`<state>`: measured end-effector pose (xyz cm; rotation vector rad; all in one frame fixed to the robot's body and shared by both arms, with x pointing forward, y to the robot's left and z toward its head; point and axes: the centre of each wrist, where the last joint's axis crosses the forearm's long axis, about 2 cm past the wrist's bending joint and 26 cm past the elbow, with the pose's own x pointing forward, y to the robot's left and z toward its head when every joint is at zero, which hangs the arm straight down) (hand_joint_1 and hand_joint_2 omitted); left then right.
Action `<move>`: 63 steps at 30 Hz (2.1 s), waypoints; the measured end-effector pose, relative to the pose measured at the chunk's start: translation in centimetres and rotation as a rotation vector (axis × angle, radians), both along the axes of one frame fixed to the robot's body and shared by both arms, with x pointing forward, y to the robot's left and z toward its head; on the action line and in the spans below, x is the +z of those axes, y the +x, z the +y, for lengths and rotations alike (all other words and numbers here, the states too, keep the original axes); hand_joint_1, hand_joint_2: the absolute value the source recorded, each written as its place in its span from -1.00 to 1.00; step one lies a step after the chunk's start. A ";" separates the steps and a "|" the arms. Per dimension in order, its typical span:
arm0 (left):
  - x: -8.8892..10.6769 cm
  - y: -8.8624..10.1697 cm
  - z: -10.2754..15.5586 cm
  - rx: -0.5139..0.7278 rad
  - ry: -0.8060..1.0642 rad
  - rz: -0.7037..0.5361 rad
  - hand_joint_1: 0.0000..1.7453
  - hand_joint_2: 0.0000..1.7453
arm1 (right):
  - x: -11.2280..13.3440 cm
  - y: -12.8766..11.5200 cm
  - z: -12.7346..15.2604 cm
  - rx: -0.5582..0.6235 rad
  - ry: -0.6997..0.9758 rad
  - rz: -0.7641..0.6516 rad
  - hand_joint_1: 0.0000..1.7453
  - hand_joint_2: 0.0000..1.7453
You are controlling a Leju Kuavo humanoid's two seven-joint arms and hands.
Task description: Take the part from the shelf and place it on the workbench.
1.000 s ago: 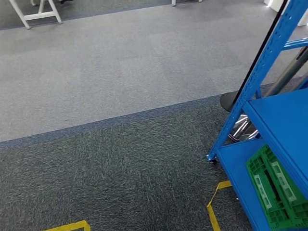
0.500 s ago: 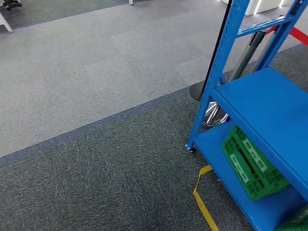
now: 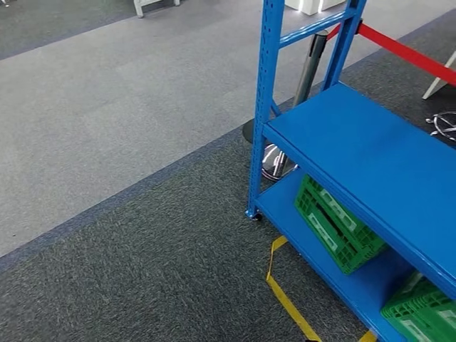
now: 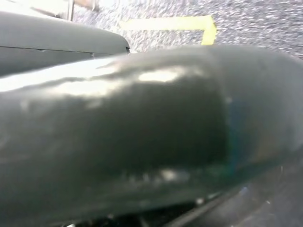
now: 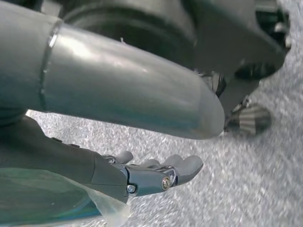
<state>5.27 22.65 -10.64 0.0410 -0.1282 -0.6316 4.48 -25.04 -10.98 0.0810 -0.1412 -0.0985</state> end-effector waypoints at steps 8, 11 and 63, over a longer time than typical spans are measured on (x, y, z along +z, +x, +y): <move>-0.1 0.2 0.6 0.018 0.010 0.001 -1.00 -1.00 | 0.0 0.3 0.2 0.094 -0.046 -0.001 -1.00 -1.00; -0.1 -0.1 0.8 0.018 0.009 0.010 -1.00 -1.00 | 0.1 0.7 0.2 0.085 -0.042 -0.011 -1.00 -1.00; 0.1 -0.3 -0.3 -0.163 0.118 -0.182 -1.00 -1.00 | 0.1 0.4 0.7 0.148 -0.121 -0.119 -1.00 -1.00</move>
